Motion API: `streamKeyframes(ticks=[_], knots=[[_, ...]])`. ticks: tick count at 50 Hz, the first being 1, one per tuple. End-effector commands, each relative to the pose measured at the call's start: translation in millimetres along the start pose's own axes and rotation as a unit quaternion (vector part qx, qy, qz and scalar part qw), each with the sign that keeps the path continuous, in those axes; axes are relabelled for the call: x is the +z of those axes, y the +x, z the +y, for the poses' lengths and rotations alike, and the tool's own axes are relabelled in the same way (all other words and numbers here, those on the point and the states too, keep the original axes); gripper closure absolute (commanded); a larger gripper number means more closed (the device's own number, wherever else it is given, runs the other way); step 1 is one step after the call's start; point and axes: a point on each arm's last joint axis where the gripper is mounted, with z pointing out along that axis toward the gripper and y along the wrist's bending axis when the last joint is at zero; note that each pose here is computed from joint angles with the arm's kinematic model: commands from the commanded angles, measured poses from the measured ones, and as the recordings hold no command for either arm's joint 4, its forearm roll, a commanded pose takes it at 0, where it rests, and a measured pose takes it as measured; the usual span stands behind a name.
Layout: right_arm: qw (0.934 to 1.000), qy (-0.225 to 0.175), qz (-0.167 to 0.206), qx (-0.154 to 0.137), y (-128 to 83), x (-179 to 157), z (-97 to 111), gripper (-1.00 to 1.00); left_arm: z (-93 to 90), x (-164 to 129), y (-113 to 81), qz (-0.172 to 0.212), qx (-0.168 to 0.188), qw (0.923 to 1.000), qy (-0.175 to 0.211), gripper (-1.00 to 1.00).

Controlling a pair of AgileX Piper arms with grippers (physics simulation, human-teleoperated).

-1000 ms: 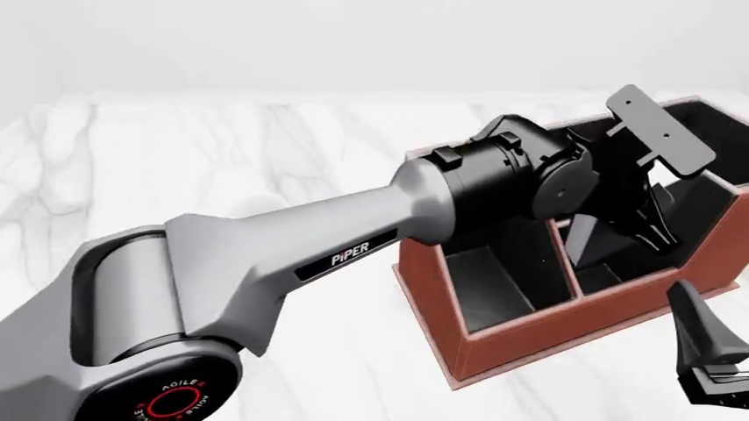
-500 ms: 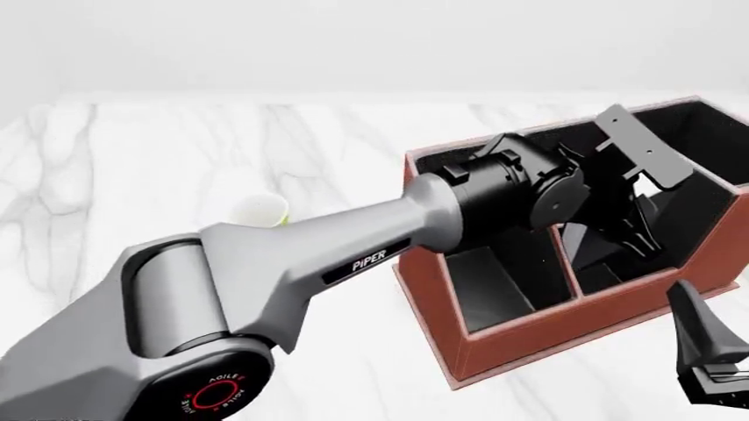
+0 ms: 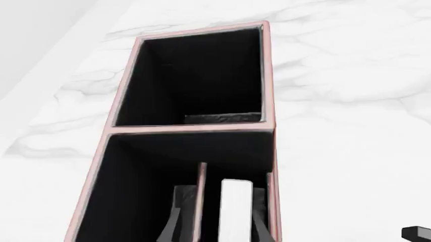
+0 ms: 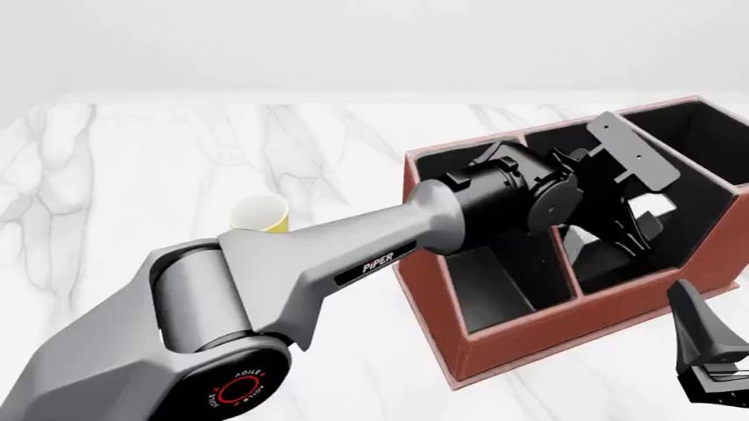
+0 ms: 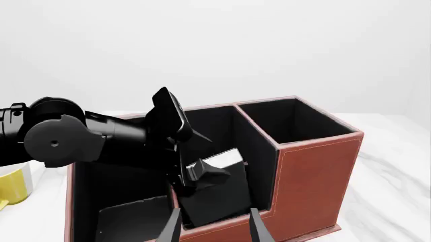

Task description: Pick up the book and place it in the back compartment of the caddy.

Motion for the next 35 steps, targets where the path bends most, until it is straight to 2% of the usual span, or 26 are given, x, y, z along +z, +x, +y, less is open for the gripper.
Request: streamKeyframes(ticks=[1, 13, 17, 22, 23, 24, 26, 30, 35], knots=[[1.0000, 0.000, 0.000, 0.000, 0.0, -0.1, 0.0, -1.00, 5.6, 5.8, 6.3, 0.004, 0.001, 1.0000, -0.007, -1.00], [1.0000, 0.001, 0.000, -0.001, -0.1, 0.2, -0.2, -1.00, 8.9, -7.7, -4.1, -0.006, -0.002, 0.9999, -0.010, -1.00], [1.0000, 0.002, 0.000, -0.002, -0.2, 0.5, -0.2, -1.00, 19.7, -19.4, -15.8, -0.018, -0.002, 0.9996, -0.019, -1.00], [1.0000, 0.002, 0.000, -0.004, -0.1, 0.3, -0.3, -1.00, 21.4, -35.6, -25.2, -0.023, 0.001, 0.9995, -0.020, -1.00], [1.0000, 0.003, 0.000, -0.004, -0.1, 0.3, -0.3, -1.00, 27.1, -37.8, -27.5, -0.025, 0.003, 0.9994, -0.025, -1.00], [1.0000, 0.003, 0.000, -0.004, -0.1, 0.2, -0.3, -1.00, 33.0, -42.2, -31.2, -0.031, 0.007, 0.9990, -0.031, -1.00], [1.0000, 0.002, -0.001, -0.005, -0.1, 0.0, -0.3, -1.00, 33.1, -58.5, -40.9, -0.041, 0.014, 0.9985, -0.033, -1.00], [1.0000, 0.003, -0.002, -0.006, -0.2, -0.3, -0.4, -1.00, 46.2, -92.7, -61.5, -0.065, 0.010, 0.9967, -0.047, -1.00], [1.0000, 0.002, -0.003, -0.007, -0.4, -0.6, -0.2, -1.00, 47.0, -114.4, -66.2, -0.070, 0.015, 0.9962, -0.050, -1.00]])
